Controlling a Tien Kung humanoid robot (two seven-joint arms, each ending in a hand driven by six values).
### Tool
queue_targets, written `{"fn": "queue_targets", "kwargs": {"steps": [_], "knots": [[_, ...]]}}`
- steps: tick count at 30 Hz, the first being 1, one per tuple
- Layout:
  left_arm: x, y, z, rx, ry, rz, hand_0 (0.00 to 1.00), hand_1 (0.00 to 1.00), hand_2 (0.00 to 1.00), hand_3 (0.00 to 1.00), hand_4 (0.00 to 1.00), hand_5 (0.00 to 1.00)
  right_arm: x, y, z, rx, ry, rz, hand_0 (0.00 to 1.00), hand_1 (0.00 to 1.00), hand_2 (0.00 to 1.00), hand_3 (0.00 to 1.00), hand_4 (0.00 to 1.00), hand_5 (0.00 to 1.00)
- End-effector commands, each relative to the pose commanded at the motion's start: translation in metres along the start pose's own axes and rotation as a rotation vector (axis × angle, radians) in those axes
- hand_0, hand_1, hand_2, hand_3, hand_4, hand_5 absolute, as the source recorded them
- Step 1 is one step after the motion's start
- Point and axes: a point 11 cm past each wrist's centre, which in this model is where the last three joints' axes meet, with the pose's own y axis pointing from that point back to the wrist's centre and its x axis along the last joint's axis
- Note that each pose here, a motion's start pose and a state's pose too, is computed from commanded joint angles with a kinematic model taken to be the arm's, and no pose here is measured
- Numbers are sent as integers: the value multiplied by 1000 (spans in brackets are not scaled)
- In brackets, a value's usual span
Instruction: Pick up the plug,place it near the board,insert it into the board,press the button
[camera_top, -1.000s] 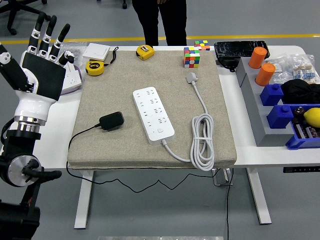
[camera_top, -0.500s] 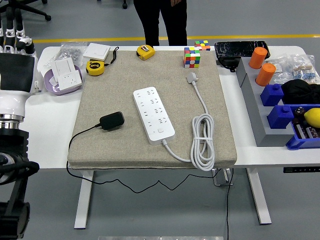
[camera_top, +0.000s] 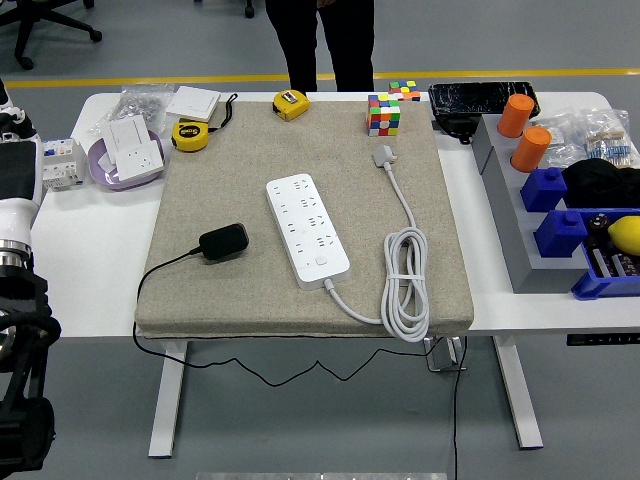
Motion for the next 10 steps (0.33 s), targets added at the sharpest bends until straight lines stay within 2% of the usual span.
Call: {"fn": "queue_targets", "kwargs": {"steps": [10], "knots": [[-6, -1, -3, 17, -12, -27, 132, 760, 932, 927, 998, 998, 0, 0, -3, 8, -1, -1, 814, 725, 698, 609, 888, 571]]}}
